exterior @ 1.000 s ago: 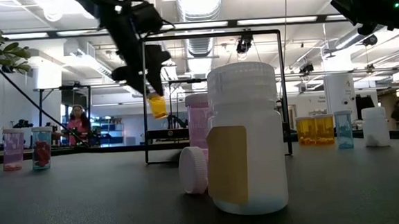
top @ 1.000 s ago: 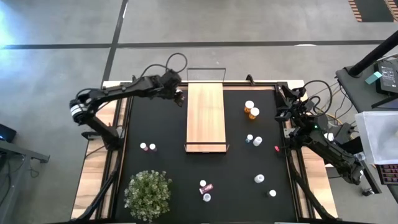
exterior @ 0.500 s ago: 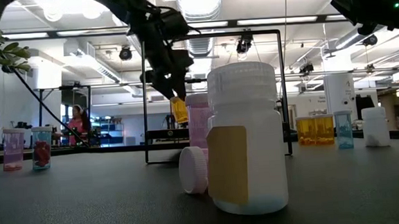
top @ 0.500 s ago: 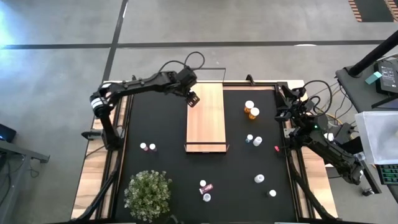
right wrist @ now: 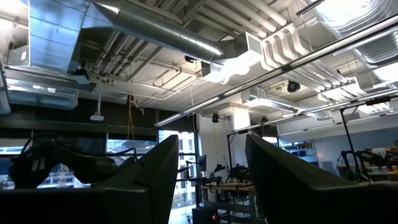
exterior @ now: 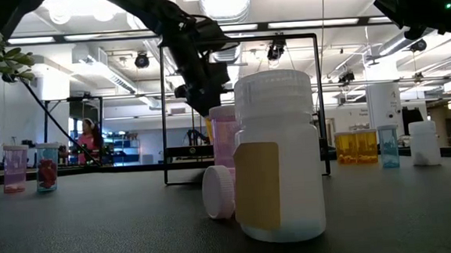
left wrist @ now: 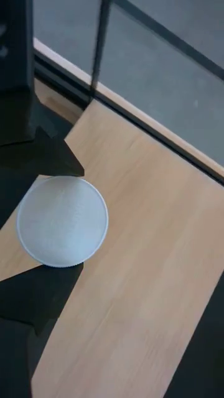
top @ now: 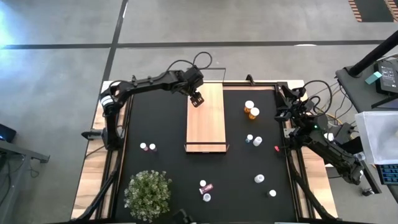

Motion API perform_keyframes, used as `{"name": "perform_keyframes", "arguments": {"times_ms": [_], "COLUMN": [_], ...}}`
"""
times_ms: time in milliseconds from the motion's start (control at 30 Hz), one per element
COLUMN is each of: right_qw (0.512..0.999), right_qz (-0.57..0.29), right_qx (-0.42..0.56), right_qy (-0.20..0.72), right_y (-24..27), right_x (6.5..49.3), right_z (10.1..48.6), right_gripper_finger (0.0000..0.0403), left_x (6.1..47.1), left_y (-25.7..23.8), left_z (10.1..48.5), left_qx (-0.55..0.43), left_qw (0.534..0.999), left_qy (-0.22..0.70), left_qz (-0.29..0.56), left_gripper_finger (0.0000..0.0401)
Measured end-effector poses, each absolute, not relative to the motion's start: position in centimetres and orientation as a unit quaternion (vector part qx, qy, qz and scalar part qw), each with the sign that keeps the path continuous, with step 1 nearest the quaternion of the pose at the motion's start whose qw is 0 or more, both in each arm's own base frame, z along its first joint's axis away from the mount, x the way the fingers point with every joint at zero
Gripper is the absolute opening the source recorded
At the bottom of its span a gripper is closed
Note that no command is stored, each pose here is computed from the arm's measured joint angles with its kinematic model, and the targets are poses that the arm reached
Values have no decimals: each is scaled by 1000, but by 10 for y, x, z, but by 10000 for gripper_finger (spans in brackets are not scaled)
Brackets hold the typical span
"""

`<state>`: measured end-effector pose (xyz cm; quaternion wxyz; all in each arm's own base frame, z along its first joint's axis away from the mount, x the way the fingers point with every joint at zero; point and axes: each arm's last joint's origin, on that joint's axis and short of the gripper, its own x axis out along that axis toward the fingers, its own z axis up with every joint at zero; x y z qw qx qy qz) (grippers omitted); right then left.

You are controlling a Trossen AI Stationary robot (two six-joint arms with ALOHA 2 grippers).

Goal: Pick and place medicine bottles onto shelf by color
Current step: Put the bottom left orange pill bottle on the shelf

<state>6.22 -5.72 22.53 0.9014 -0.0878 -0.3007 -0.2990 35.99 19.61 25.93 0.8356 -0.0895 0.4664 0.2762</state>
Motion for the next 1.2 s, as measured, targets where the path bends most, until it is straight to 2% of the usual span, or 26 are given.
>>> {"name": "perform_keyframes", "arguments": {"times_ms": [600, 1200], "right_qw": [901, 901], "right_qz": [-299, -299], "right_qx": [-88, -87], "right_qy": [-300, -300], "right_y": [-57, -57], "right_x": [62, 62], "right_z": [225, 225], "right_gripper_finger": [178, 178], "left_x": [357, 358], "left_y": [211, 212], "left_z": [251, 252], "left_qx": [-76, -66], "left_qw": [816, 820], "left_qy": [490, 487], "left_qz": [295, 292], "left_gripper_finger": [202, 203]}}
